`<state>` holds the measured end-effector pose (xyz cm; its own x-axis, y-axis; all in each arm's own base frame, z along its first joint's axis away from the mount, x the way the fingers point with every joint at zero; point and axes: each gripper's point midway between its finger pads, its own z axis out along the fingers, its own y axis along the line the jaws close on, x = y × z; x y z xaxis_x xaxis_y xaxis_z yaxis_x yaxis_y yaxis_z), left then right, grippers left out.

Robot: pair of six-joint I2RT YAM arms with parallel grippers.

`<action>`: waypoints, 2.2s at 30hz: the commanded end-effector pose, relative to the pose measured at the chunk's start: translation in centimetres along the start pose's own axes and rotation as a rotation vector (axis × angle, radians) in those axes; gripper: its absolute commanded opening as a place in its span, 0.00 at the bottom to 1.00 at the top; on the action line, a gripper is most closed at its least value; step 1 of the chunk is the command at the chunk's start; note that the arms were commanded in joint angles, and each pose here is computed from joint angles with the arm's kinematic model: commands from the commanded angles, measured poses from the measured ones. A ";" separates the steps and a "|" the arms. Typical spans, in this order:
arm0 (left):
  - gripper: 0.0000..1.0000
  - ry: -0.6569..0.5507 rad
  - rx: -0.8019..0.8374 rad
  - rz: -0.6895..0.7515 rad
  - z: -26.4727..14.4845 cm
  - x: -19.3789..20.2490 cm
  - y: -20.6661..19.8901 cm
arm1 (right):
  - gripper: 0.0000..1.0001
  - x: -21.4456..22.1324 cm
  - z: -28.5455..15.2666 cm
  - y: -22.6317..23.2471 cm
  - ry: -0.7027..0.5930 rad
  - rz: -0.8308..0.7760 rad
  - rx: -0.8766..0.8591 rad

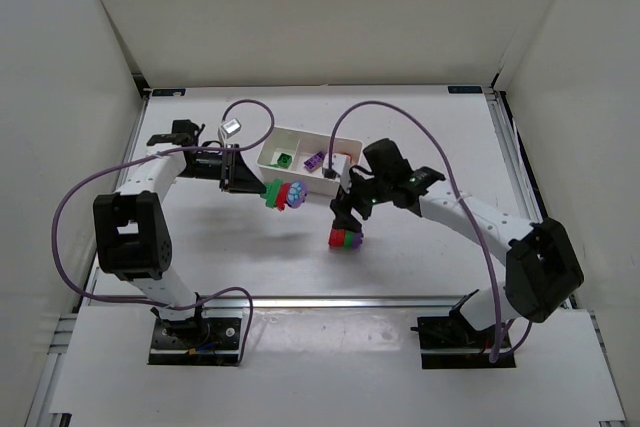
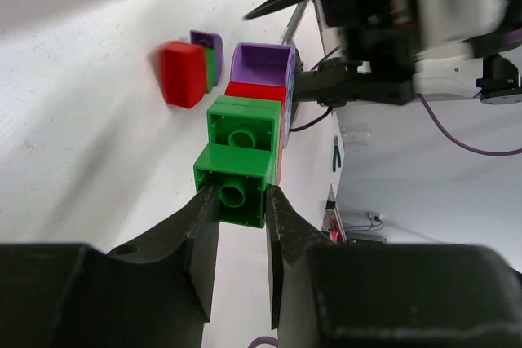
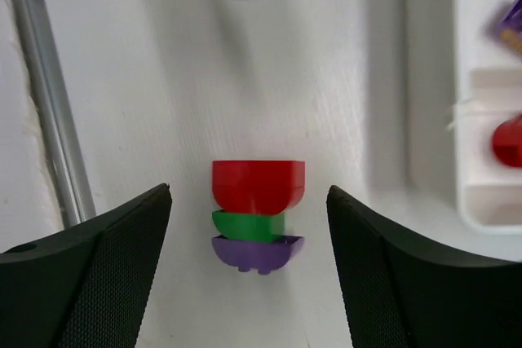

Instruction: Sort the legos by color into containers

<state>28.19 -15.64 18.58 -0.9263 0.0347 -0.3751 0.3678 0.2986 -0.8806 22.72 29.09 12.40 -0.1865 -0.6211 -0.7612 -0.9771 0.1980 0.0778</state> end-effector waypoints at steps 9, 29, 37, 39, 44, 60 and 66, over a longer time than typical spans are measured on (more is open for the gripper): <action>0.10 -0.084 0.070 0.180 -1.9 -2.6 -4.7 | 0.82 -8.7 -4.8 1.6 -0.236 0.087 -0.149; 0.10 -0.109 0.116 0.325 -2.2 -2.9 -6.3 | 0.79 -17.4 -3.3 -0.7 -0.375 0.409 -0.640; 0.10 -0.106 0.120 0.315 -2.1 -3.1 -5.9 | 0.65 -17.9 -2.0 0.0 -0.352 0.415 -0.680; 0.10 -0.105 0.118 0.324 -2.1 -3.1 -6.0 | 0.65 -17.7 -1.5 -0.1 -0.345 0.421 -0.682; 0.10 -0.107 0.114 0.331 -2.2 -3.2 -6.2 | 0.55 -17.2 -0.7 -0.4 -0.332 0.447 -0.674; 0.10 -0.142 0.045 0.348 -3.5 -3.0 -4.8 | 0.00 -14.1 -2.3 -1.2 -0.314 0.461 -0.621; 0.10 -0.137 -0.107 0.311 -3.5 -4.1 -2.0 | 0.00 -12.8 -3.9 -1.3 -0.311 0.436 -0.556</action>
<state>30.19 -13.33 22.70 -0.7852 -0.0050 -0.6192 0.5891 0.3020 -0.7495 27.01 35.12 22.27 -0.6767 -0.3336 -0.6564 -0.6800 -0.0586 0.7309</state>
